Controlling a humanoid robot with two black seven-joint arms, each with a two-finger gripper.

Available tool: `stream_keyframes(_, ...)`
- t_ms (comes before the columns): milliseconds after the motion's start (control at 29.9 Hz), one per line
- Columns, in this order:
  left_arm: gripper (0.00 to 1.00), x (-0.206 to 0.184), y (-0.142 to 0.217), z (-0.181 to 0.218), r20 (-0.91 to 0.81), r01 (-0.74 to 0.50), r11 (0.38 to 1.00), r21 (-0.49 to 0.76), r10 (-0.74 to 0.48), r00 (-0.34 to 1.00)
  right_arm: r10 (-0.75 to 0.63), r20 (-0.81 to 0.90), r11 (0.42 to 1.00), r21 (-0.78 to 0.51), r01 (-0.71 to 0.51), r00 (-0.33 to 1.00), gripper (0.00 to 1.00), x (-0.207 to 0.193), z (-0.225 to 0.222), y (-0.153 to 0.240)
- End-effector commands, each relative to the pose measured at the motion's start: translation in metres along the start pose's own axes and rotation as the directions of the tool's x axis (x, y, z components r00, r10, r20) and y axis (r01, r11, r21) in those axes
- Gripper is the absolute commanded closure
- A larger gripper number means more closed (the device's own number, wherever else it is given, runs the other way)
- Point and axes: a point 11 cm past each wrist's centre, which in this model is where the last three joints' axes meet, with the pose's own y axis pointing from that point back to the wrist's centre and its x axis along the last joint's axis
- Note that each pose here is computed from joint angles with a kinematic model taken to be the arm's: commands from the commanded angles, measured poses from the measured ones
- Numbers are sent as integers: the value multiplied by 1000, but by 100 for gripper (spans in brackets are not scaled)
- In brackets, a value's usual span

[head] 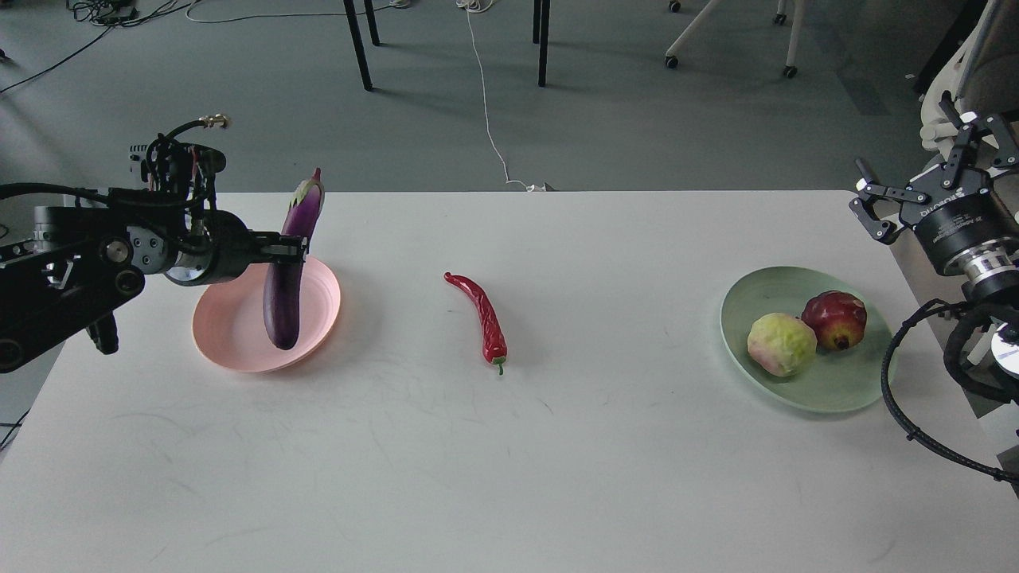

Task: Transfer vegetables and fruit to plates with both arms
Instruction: 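Lift the eggplant and lay it on the pink plate, open the gripper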

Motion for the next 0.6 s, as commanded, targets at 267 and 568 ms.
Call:
stream_keyframes(267, 51, -40, -14, -31, -67, 82, 994, 66, -78, 995, -4, -5, 1000, 1, 4, 1000, 1, -1, -2, 0)
stream_keyframes(568, 28, -41, -20, -23, -71, 59, 997, 53, -55, 996, -10, -9, 1000, 1, 10, 1000, 1, -3, -3, -2)
